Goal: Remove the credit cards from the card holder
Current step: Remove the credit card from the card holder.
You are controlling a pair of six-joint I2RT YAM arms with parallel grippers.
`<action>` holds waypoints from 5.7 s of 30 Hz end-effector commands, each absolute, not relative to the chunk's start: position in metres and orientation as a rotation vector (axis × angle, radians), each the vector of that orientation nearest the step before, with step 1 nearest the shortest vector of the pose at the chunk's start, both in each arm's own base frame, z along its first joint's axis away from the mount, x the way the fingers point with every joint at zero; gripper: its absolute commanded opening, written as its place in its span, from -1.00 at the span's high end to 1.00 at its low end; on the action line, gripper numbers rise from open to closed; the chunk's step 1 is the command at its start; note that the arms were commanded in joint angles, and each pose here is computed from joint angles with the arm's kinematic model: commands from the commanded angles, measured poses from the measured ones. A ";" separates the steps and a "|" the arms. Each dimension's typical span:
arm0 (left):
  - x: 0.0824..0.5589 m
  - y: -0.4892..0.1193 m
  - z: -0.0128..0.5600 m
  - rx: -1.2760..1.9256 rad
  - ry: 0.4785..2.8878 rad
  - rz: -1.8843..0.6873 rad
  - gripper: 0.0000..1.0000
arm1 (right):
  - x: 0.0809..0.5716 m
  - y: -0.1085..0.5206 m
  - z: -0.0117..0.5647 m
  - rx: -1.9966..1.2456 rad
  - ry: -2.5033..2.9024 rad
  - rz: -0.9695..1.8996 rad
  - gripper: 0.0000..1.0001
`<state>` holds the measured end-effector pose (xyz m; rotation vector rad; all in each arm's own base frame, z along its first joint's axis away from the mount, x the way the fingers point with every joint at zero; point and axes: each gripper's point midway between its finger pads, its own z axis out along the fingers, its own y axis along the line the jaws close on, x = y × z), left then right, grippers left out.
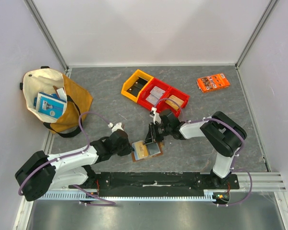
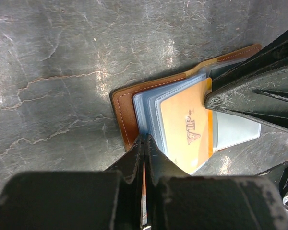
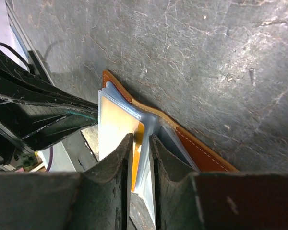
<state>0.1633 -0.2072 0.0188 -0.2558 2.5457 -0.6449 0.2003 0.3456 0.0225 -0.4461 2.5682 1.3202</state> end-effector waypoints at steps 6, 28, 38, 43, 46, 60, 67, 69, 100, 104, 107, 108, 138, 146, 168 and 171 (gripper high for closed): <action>0.161 -0.203 0.017 -0.283 2.568 -0.627 0.96 | 0.188 0.353 0.033 -0.472 2.498 1.509 0.66; 0.161 -0.217 0.022 -0.226 2.618 -0.647 0.97 | 0.187 0.356 0.037 -0.500 2.492 1.523 0.59; 0.150 -0.205 0.012 -0.260 2.654 -0.612 0.97 | 0.188 0.353 0.028 -0.505 2.526 1.480 0.55; 0.149 -0.206 0.011 -0.265 2.647 -0.634 0.97 | 0.187 0.357 0.027 -0.517 2.535 1.504 0.54; 0.149 -0.208 0.012 -0.265 2.643 -0.648 0.96 | 0.185 0.360 0.027 -0.528 2.537 1.517 0.54; 0.157 -0.212 0.046 -0.234 2.557 -0.716 0.90 | 0.185 0.359 0.025 -0.534 2.547 1.490 0.53; 0.151 -0.213 0.032 -0.225 2.626 -0.683 0.95 | 0.184 0.359 0.027 -0.536 2.545 1.494 0.53; 0.150 -0.212 0.029 -0.221 2.638 -0.672 0.96 | 0.184 0.359 0.027 -0.539 2.542 1.499 0.53; 0.144 -0.200 0.004 -0.219 2.716 -0.541 0.96 | 0.188 0.334 0.030 -0.499 2.533 1.584 0.74; 0.144 -0.202 0.006 -0.216 2.712 -0.560 0.96 | 0.188 0.335 0.031 -0.488 2.530 1.599 0.67; 0.147 -0.210 0.018 -0.208 2.667 -0.641 0.97 | 0.188 0.336 0.031 -0.483 2.527 1.601 0.66; 0.149 -0.214 0.024 -0.207 2.645 -0.677 0.95 | 0.188 0.335 0.031 -0.482 2.529 1.601 0.67; 0.146 -0.220 0.018 -0.179 2.698 -0.670 0.96 | 0.182 0.330 0.026 -0.493 2.561 1.573 0.65; 0.144 -0.216 0.012 -0.196 2.726 -0.630 0.96 | 0.179 0.331 0.030 -0.510 2.553 1.603 0.77; 0.158 -0.229 0.044 -0.182 2.604 -0.753 0.63 | 0.192 0.303 0.020 -0.453 2.598 1.506 1.00; 0.166 -0.247 0.075 -0.130 2.521 -0.868 0.41 | 0.192 0.303 0.020 -0.454 2.592 1.507 1.00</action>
